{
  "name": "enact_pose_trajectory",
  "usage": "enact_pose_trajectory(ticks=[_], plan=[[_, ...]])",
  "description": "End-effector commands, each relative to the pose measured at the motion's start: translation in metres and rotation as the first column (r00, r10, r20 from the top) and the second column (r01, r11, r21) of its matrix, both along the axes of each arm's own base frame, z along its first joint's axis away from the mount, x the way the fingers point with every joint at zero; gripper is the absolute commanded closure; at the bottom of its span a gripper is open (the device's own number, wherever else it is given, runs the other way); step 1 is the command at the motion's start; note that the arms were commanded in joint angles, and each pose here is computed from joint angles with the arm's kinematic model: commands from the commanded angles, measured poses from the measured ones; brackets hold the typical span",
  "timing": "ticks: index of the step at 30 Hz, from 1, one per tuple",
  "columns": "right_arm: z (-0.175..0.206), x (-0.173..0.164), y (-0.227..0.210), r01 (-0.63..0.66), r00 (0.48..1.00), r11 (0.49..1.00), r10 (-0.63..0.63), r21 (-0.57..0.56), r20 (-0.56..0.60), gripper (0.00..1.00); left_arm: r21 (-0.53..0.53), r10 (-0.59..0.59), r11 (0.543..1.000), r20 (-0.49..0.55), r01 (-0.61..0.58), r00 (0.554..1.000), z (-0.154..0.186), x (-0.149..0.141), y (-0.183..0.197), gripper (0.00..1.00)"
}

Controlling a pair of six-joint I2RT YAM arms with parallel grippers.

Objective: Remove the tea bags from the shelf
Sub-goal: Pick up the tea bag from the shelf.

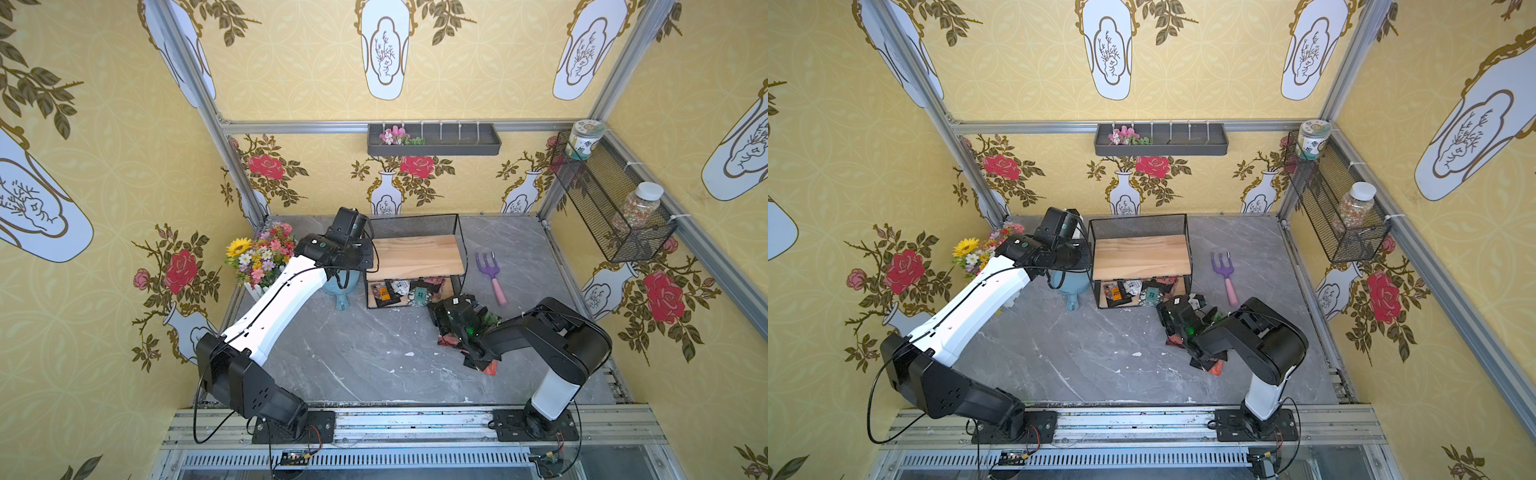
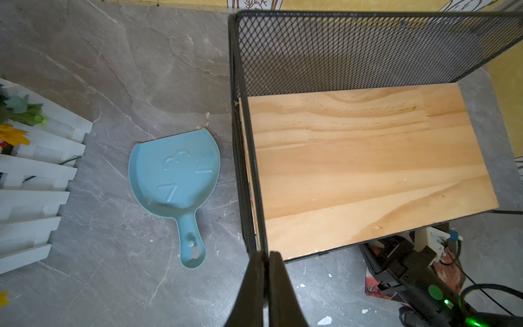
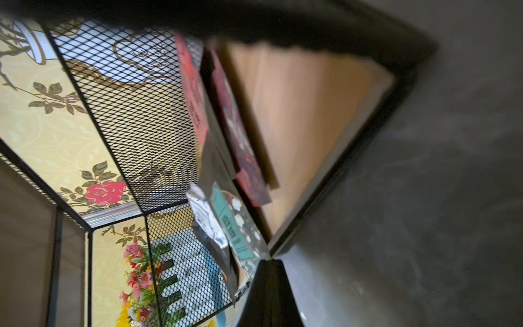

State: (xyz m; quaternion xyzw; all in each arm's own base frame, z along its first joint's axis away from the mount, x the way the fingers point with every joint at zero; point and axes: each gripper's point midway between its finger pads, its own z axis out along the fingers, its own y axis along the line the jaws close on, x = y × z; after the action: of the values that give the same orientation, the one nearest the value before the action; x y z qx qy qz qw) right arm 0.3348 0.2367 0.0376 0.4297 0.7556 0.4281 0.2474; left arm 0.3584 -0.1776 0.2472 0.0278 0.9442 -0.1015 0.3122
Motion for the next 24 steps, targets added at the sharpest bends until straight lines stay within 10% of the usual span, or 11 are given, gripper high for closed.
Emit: enact_pose_trajectory(ticks=[1,18,24], plan=[[0.015,0.001,0.007,-0.023,1.0,0.999,0.022,0.024,0.017,1.0,0.01,-0.025,1.0,0.012,0.024,1.0,0.002,0.003,-0.002,1.0],[0.093,-0.07,0.012,-0.308,0.946,0.95,0.302,0.043,0.116,1.0,-0.017,-0.009,1.0,0.006,0.009,1.0,-0.001,0.006,-0.006,1.0],[0.103,-0.105,0.03,-0.513,0.852,0.858,0.504,0.033,0.145,1.0,-0.016,-0.006,1.0,0.005,0.006,1.0,-0.003,0.006,-0.006,1.0]])
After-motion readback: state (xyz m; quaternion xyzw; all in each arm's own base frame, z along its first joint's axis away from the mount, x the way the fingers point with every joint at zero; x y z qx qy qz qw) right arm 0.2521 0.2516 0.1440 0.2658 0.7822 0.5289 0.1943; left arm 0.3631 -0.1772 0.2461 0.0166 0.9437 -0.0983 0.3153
